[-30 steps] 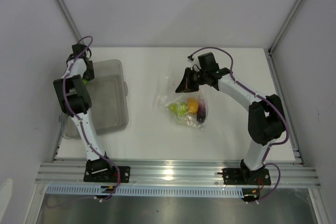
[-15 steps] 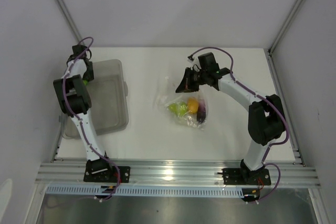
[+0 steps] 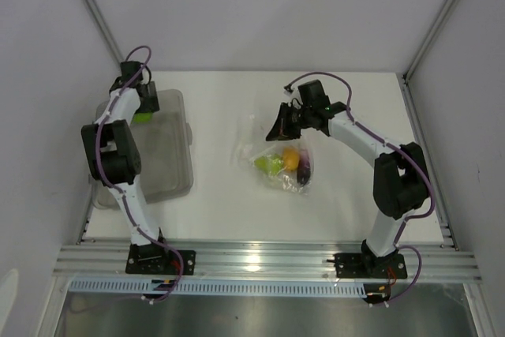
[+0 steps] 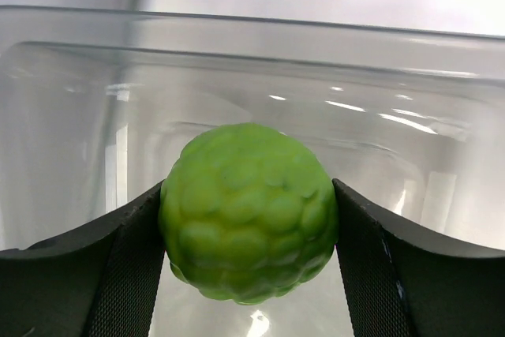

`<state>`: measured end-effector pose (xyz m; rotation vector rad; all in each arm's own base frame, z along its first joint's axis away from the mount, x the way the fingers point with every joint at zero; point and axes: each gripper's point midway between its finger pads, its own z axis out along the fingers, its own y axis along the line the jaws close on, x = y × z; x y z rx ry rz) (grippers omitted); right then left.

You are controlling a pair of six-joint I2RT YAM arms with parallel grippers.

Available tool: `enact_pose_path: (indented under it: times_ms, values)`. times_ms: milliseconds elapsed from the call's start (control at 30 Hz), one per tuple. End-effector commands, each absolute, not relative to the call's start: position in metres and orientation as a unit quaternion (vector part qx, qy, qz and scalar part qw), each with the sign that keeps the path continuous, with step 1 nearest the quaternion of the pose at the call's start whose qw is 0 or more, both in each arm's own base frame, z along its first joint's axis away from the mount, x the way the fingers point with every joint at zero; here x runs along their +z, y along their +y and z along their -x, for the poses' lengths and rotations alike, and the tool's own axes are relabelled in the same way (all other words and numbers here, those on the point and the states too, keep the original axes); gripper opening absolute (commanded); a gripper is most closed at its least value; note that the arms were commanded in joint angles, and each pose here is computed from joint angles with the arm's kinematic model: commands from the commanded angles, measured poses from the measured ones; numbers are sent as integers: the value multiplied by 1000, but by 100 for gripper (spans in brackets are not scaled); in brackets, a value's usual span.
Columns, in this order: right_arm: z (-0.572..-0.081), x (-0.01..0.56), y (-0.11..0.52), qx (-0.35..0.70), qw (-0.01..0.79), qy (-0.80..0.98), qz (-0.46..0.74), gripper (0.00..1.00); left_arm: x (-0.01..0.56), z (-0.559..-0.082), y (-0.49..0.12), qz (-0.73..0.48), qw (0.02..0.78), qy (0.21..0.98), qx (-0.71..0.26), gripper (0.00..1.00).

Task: Place the food in the zip-top bag and seal the zipper
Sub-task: Pick up the fake fruit from the bin, then place the fake fruit in the zipper food storage bag.

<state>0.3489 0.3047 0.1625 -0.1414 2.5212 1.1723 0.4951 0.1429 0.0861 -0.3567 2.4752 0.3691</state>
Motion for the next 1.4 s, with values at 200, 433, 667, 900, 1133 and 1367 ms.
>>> enact_pose_path:
  times_ms: [200,433,667,900,1133,1367]
  values:
    - [-342,207,292,358,221,906,46,0,199,-476,34,136,419,898,-24,17]
    - [-331,229,281,337,236,911,28,0,255,-414,-76,62,450,866,-210,17]
    - [-313,241,282,318,240,917,13,0,307,-344,-178,-39,458,810,-364,18]
    - [-291,245,283,323,240,916,-4,0,309,-289,-238,-111,443,779,-430,20]
    - [-280,266,289,363,243,899,-14,0,290,-256,-261,-135,433,781,-431,20]
    - [-272,277,290,373,246,895,-14,0,281,-253,-279,-150,418,791,-421,22]
